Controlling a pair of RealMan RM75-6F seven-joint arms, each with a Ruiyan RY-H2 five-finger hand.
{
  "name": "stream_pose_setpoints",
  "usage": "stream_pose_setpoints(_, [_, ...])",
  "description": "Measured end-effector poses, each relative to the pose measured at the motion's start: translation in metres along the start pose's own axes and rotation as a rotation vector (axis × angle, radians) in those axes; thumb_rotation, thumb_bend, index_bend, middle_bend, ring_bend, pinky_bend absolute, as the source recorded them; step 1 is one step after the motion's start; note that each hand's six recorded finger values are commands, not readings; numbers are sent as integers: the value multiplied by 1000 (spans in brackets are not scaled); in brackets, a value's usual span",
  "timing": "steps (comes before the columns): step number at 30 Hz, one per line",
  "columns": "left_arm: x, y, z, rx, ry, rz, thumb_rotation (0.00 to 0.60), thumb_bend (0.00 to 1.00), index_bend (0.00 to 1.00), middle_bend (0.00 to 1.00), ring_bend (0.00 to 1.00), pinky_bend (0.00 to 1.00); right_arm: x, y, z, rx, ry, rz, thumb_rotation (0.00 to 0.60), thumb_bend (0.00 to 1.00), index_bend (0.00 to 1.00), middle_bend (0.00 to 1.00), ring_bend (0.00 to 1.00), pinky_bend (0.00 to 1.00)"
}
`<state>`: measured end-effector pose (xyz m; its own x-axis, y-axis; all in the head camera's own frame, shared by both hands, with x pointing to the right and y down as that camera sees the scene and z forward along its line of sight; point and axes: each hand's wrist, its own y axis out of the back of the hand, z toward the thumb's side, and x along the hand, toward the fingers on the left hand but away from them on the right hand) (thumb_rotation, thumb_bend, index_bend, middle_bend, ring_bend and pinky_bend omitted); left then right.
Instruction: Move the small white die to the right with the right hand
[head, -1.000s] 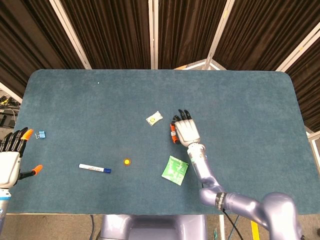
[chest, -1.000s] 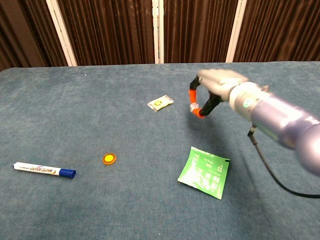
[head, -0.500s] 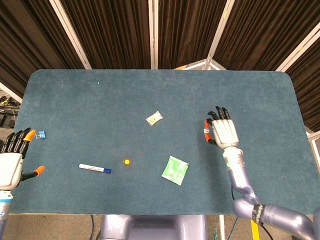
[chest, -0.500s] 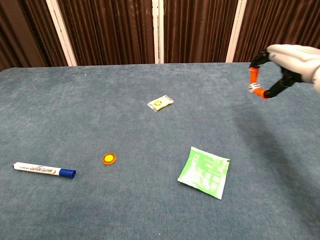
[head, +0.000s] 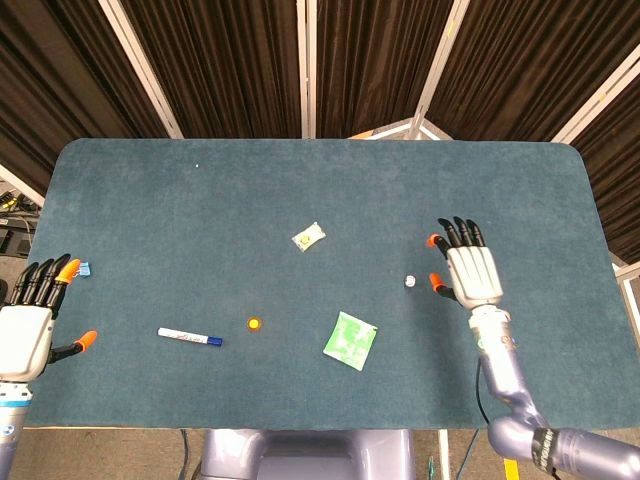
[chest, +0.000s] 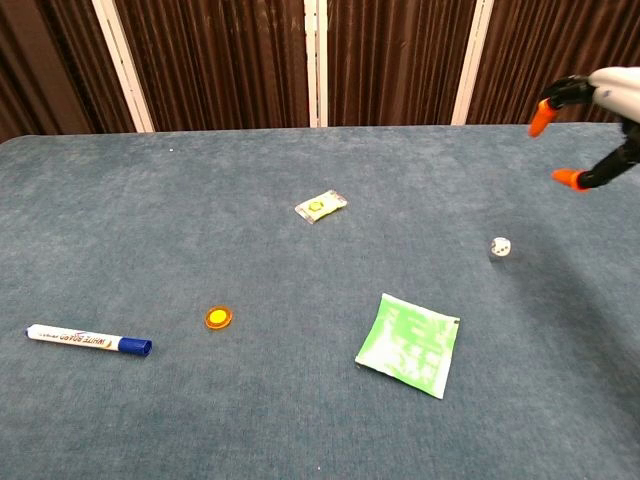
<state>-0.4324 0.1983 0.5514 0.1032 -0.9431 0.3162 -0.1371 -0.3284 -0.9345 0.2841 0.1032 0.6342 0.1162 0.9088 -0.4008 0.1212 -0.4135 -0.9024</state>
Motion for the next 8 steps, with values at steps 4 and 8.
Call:
stream_pose_setpoints(4, [-1,-1,3,-2,-14,-5,600,0,0,0,0,0,18,7,-19,9,-23,-30,600,243,320,68,0,0])
stream_pose_setpoints(8, [-3,-2,5,2,-22,-10,600,0,0,0,0,0,41,11,-47,4,-65,-42,600,219,282,32,0,0])
